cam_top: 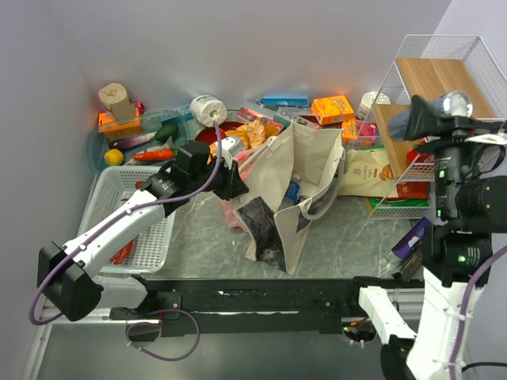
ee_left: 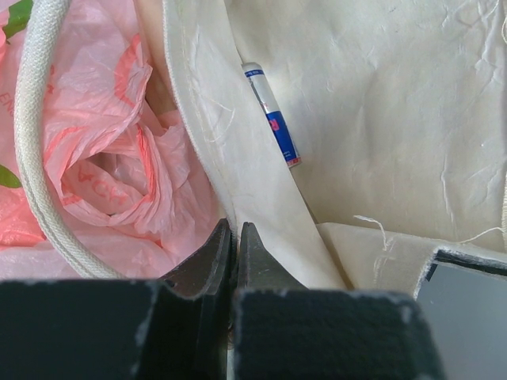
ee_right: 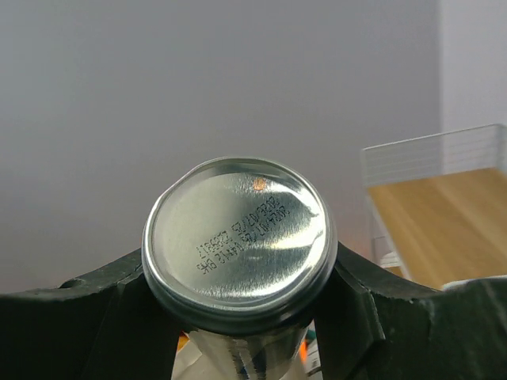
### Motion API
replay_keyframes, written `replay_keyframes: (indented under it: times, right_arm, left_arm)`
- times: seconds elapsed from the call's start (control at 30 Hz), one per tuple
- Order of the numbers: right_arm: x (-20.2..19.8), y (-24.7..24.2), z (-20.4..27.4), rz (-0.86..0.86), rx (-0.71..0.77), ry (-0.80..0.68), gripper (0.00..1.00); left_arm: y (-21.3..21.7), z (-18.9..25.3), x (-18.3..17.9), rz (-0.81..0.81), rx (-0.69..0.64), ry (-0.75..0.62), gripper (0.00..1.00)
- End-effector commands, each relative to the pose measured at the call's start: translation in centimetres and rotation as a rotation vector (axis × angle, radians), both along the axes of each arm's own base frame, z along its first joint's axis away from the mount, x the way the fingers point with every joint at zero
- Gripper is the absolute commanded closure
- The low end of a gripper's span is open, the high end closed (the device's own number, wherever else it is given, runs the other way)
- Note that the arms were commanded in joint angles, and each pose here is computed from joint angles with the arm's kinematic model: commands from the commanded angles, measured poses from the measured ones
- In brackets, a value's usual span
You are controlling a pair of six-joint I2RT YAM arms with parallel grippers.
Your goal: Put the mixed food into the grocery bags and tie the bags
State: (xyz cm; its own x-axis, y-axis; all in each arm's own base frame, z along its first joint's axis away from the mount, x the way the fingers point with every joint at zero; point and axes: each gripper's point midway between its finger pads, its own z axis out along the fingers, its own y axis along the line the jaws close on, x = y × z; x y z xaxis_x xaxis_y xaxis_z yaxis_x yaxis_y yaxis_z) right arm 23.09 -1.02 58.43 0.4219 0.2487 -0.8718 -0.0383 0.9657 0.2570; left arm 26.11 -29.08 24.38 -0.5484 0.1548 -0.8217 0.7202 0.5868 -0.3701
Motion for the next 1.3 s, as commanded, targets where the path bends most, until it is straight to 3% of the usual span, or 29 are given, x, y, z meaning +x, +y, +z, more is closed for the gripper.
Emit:
replay_keyframes:
  times: [0.0, 0.3, 0.47, 0.57, 0.7, 0.93, 1.03, 1.07, 1.1, 1.13, 1.2, 1.27]
  right_arm:
    - [2.8, 2.5, -2.0, 0.104, 0.001, 0.055, 0.65]
    - [8.4, 11.1, -14.4, 0.360, -0.017, 0.397, 0.65]
    - [9.0, 17.4, -18.4, 0.508, -0.070, 0.521, 0.64]
    - [10.2, 20.9, -24.5, 0.575, -0.123, 0.741, 0.64]
    - [8.4, 22.9, -31.6, 0.601, -0.195, 0.984, 0.64]
    - [3.4, 22.6, -39.2, 0.625, -0.168, 1.175, 0.62]
    - [2.5, 22.6, -41.1, 0.624, -0.179, 1.244, 0.48]
    - [2.5, 22.7, -41.5, 0.628, -0.191, 1.261, 0.28]
    - [2.5, 22.9, -41.0, 0.635, -0.197, 1.259, 0.21]
    - [2.3, 23.5, -40.5, 0.670, -0.203, 1.254, 0.18]
    - [2.4, 24.1, -38.5, 0.717, -0.212, 1.207, 0.03]
    - [2.2, 24.3, -36.8, 0.741, -0.223, 1.179, 0.01]
  left_arm:
    - [-0.7, 1.1, -0.6, -0.046, -0.043, -0.027, 0.99]
    - [-1.0, 0.9, -0.7, -0.050, -0.044, -0.028, 0.99]
    - [-1.4, 0.9, -1.2, -0.080, -0.039, -0.040, 0.99]
    - [-1.3, 1.0, -1.1, -0.073, -0.038, -0.055, 0.99]
    - [-0.8, 1.3, -0.8, -0.035, -0.028, -0.072, 0.99]
    - [-0.6, 1.6, -0.6, -0.012, -0.030, -0.079, 0.99]
    - [-0.8, 1.5, -0.8, -0.026, -0.038, -0.071, 0.99]
    - [-0.8, 1.5, -0.8, -0.028, -0.040, -0.068, 0.99]
    - [-0.9, 1.4, -0.7, -0.026, -0.038, -0.066, 0.99]
    - [-0.9, 1.3, -0.8, -0.028, -0.036, -0.064, 0.99]
    - [-0.8, 1.2, -0.7, -0.023, -0.030, -0.063, 0.99]
    - [-0.8, 1.2, -0.6, -0.019, -0.027, -0.067, 0.99]
